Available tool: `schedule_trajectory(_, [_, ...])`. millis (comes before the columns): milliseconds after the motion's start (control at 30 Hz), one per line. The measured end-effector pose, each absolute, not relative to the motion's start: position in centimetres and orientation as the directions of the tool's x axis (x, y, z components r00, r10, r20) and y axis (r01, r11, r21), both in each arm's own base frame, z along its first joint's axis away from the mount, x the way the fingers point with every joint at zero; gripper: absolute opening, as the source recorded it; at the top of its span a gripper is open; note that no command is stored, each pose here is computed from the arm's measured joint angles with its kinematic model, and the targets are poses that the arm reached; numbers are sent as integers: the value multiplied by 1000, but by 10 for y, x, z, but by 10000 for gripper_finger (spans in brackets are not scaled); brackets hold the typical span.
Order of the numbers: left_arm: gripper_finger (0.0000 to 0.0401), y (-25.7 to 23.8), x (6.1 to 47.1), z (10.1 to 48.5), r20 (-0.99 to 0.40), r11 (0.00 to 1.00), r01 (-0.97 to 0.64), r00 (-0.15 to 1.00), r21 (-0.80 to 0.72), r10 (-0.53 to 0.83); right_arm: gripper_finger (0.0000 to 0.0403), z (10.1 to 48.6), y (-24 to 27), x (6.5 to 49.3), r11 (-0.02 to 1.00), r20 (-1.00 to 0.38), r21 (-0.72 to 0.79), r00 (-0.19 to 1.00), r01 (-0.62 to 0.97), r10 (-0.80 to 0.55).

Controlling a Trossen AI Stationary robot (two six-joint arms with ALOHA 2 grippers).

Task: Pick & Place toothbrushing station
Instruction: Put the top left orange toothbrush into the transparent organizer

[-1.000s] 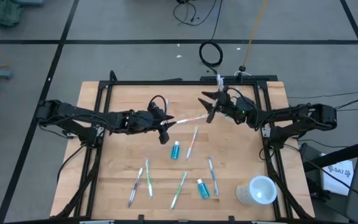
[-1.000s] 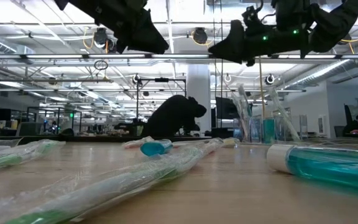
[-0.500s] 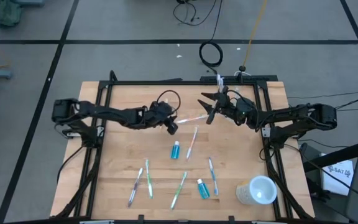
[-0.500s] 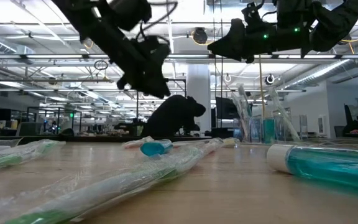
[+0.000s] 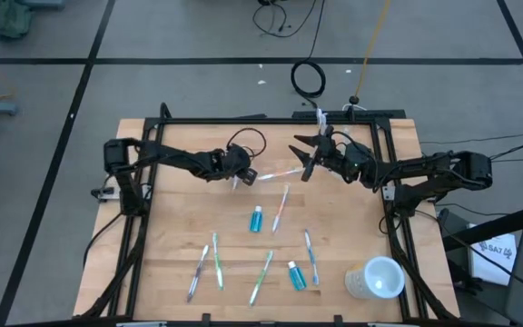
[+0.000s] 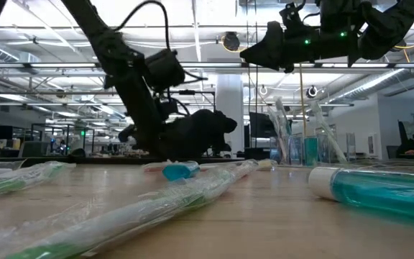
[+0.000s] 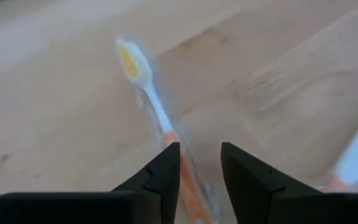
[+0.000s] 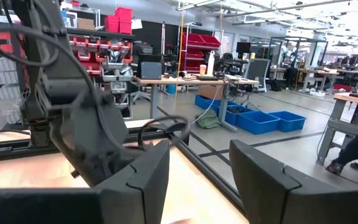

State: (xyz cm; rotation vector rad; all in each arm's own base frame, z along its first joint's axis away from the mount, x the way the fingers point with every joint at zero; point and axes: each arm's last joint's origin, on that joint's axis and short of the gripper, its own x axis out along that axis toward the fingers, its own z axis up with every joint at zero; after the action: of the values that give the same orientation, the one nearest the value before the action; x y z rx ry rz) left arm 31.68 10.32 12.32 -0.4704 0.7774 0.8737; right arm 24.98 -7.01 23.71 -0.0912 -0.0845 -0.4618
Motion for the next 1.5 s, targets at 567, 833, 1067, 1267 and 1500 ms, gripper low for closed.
schedule_trajectory(567, [122,109,308,129,-786,540,-842,348,-22,510,160,237,-70,250,891,102,-68,891,449,-442])
schedule_trajectory(833, [122,109,309,129,-802,561,-824,385,-77,456,160,237,-70,250,894,102,-39,891,447,-442])
schedule_trajectory(1067, [122,109,308,125,-814,552,-830,374,-81,444,160,237,-70,250,894,102,-39,891,447,-441])
schedule_trajectory(1267, [122,109,311,113,-835,561,-824,363,-81,413,160,237,-70,250,894,102,-39,891,447,-442])
schedule_trajectory(1500, [73,106,311,118,-832,625,-778,387,-64,397,160,237,-70,250,894,102,-39,892,447,-441])
